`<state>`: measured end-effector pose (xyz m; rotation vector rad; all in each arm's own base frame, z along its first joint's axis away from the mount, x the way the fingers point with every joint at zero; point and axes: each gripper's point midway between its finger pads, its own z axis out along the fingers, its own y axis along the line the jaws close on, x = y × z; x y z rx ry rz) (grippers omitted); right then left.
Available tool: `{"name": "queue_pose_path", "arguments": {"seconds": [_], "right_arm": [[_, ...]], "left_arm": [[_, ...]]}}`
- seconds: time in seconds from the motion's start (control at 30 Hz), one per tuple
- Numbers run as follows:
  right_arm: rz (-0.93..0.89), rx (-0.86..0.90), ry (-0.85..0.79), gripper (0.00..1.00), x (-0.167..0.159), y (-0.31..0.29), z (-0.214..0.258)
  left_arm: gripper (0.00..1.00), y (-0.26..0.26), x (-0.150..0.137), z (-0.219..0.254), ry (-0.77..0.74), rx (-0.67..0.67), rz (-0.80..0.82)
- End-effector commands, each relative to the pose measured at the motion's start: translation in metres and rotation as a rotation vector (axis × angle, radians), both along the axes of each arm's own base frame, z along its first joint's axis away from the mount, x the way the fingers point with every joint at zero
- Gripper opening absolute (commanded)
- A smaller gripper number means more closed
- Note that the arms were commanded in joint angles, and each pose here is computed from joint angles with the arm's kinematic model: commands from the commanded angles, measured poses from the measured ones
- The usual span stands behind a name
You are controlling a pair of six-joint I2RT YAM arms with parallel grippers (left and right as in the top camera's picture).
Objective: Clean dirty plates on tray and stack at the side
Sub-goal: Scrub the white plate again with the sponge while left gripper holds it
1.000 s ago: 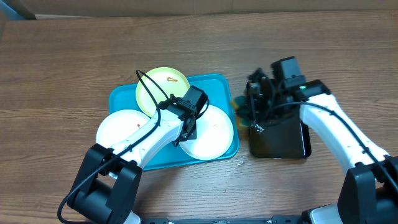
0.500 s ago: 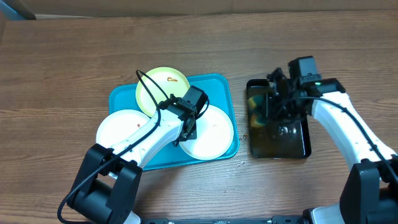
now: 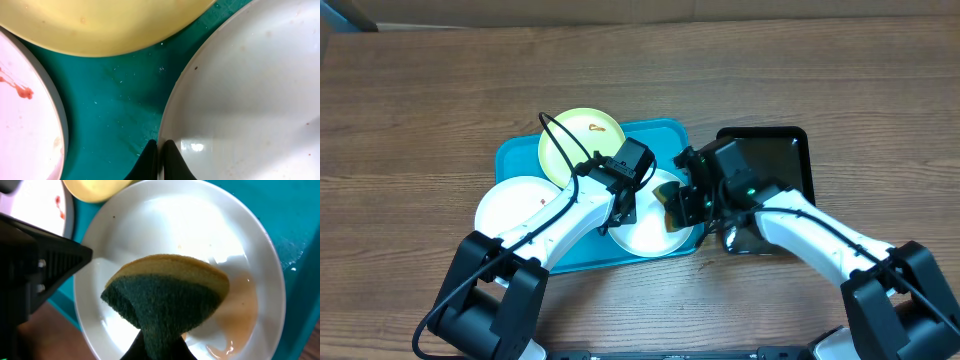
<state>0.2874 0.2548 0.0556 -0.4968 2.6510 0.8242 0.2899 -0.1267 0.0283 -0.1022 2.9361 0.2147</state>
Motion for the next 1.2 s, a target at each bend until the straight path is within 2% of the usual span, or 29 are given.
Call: {"name": "queue_pose_path", "arguments": {"seconds": [0.0, 0.33, 0.63, 1.17], "right_arm": [[-0.065, -0.081, -0.104, 0.04, 0.018, -0.004, -0.001], [-0.084, -0.102, -0.15, 0.04, 0.03, -0.001, -0.011], [-0.098, -0.016, -0.263, 0.04, 0.056, 0.016, 0.003], [-0.203, -0.013, -0.267, 0.04, 0.074, 0.016, -0.014]], "left_arm": [[0.04, 0.003, -0.004, -0.005, 0.018, 0.02, -0.018], [0.04, 0.003, -0.004, -0.005, 0.018, 0.02, -0.018], [0.04, 0.003, -0.004, -0.005, 0.019, 0.02, -0.018], [0.04, 0.003, -0.004, -0.005, 0.018, 0.02, -0.018]]}}
